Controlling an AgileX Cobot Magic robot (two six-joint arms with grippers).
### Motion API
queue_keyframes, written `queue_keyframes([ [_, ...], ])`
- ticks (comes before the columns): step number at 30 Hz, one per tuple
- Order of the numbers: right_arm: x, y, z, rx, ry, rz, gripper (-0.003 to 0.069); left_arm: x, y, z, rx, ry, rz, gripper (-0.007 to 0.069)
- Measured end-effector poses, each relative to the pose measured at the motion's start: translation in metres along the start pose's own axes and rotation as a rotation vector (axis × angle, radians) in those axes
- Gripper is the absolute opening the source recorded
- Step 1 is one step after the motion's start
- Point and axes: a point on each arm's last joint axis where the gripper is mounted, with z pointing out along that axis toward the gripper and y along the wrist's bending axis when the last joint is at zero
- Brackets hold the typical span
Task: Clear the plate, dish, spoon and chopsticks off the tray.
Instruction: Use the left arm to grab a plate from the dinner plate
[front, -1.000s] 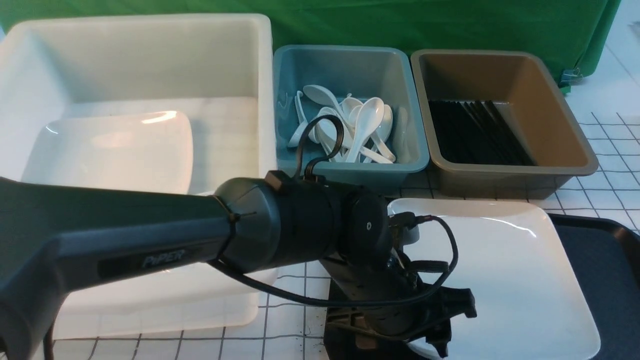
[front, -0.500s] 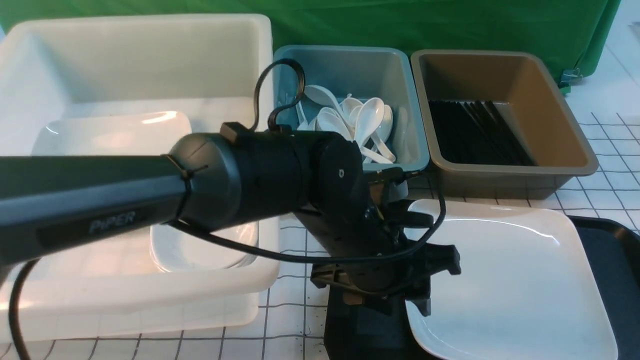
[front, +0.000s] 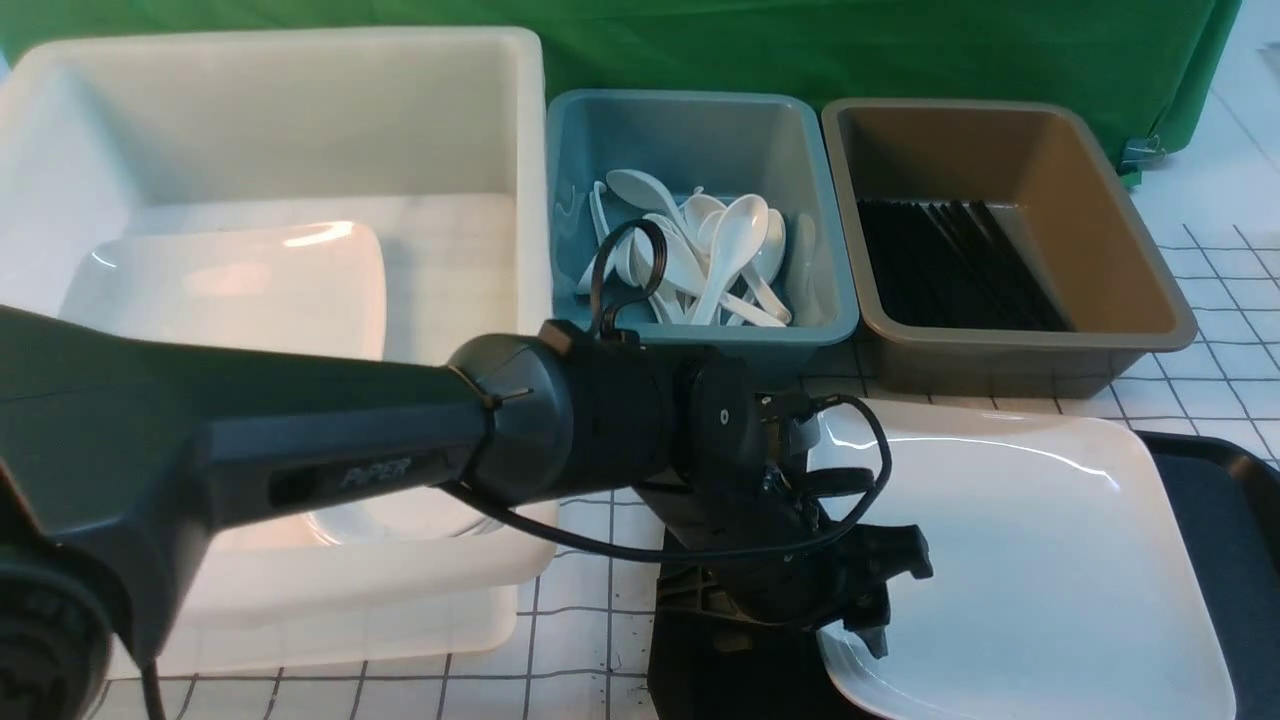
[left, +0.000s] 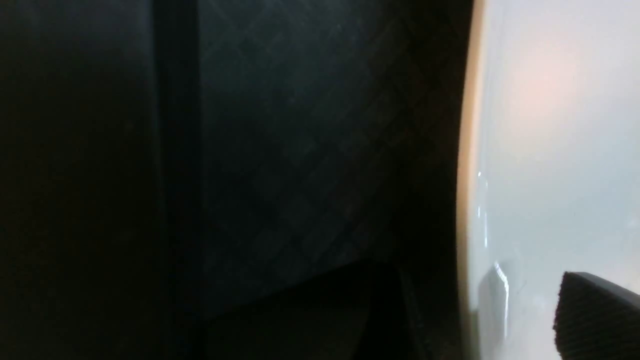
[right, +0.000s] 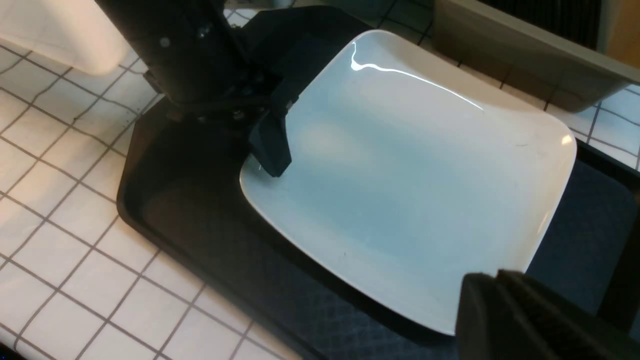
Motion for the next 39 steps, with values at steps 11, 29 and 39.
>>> queue_keyframes([
  [11, 0.0, 0.0, 0.0, 0.001, 0.002, 0.006, 0.003, -0.004, -0.003, 0.009, 0.062, -0.032, -0.042, 0.0421],
  [29, 0.002, -0.004, 0.0, 0.041, 0.016, 0.071, 0.003, -0.005, -0.006, 0.014, 0.116, -0.034, -0.118, 0.0029],
  [39, 0.001, -0.005, 0.0, 0.06, 0.005, 0.062, 0.0025, -0.001, -0.014, -0.002, 0.147, -0.013, -0.036, 0.0021],
])
